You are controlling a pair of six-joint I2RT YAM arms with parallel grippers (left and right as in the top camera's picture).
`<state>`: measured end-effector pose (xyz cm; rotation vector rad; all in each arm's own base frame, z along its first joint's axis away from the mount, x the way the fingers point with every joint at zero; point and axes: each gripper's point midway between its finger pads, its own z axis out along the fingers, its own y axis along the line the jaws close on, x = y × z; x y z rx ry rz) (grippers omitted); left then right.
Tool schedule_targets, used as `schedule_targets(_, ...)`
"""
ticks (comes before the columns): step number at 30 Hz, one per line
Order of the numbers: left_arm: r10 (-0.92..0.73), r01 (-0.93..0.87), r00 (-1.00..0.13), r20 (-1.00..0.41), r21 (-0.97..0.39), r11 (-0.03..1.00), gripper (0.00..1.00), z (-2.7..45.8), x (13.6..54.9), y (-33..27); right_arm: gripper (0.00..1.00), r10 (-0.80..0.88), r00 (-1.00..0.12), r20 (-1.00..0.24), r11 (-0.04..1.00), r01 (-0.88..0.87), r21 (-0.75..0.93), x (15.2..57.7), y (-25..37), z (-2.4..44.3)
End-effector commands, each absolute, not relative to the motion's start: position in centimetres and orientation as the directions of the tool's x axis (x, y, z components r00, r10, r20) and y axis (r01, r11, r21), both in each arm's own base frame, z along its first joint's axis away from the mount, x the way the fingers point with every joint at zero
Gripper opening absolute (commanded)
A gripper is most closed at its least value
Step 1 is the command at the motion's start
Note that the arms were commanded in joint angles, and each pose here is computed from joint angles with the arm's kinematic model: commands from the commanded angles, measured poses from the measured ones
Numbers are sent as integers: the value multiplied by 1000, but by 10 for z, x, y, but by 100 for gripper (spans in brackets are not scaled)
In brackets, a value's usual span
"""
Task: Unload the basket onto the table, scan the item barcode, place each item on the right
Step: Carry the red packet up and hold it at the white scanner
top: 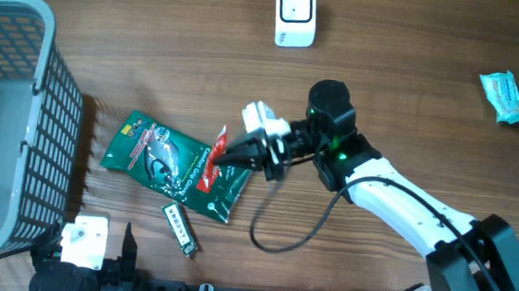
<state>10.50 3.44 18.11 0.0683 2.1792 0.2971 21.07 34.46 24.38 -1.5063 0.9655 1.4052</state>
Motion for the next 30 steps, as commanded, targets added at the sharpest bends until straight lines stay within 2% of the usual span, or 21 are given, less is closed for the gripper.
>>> schedule_targets(1,174,-58,-580,-796,254,965,100,183,105,36,5,229,397,-889,-404,-792,-458,190,336,275)
schedule_targets(4,174,-59,-580,-796,254,966,100,183,105,36,4,434,641,-633,-353,-526,-774,167,322,293)
schedule_targets(6,174,-58,-580,-796,254,965,100,183,105,36,5,510,719,-473,-294,-371,-881,158,315,298)
schedule_targets(10,174,-58,-580,-796,254,965,100,183,105,36,4,555,786,-272,-176,-209,-962,157,313,302)
schedule_targets(14,174,-59,-580,-796,254,966,100,183,105,36,4,571,804,-164,-113,-121,-986,157,313,301)
schedule_targets(17,174,-58,-580,-796,254,965,100,183,105,36,4,571,803,-171,-117,-126,-985,158,314,300)
schedule_targets(18,174,-58,-580,-796,254,965,100,183,105,36,4,565,796,-219,-144,-166,-976,159,315,299)
schedule_targets(20,174,-58,-580,-796,254,965,100,183,105,36,4,511,739,-438,-258,-354,-899,164,318,295)
schedule_targets(21,174,-58,-580,-796,254,965,100,183,105,36,4,434,647,-626,-345,-523,-779,169,322,292)
schedule_targets(23,174,-59,-580,-796,254,966,100,183,105,36,4,265,399,-878,-460,-748,-479,175,327,287)
schedule_targets(24,174,-58,-580,-796,254,966,100,183,105,36,4,134,187,-973,-487,-843,-229,181,330,285)
schedule_targets(25,174,-58,-580,-796,254,965,100,183,105,36,4,35,9,-999,-481,-877,-25,185,333,282)
schedule_targets(26,174,-58,-580,-796,254,965,100,183,105,36,4,-50,-157,-986,-452,-877,163,191,336,279)
schedule_targets(27,174,-58,-580,-796,254,965,100,183,105,36,4,-144,-390,-909,-373,-830,415,201,341,273)
schedule_targets(28,174,-58,-580,-796,254,965,100,183,105,36,4,-207,-597,-775,-278,-724,632,211,345,266)
schedule_targets(30,174,-58,-580,-796,254,965,100,183,105,36,4,-249,-782,-571,-179,-542,821,218,347,260)
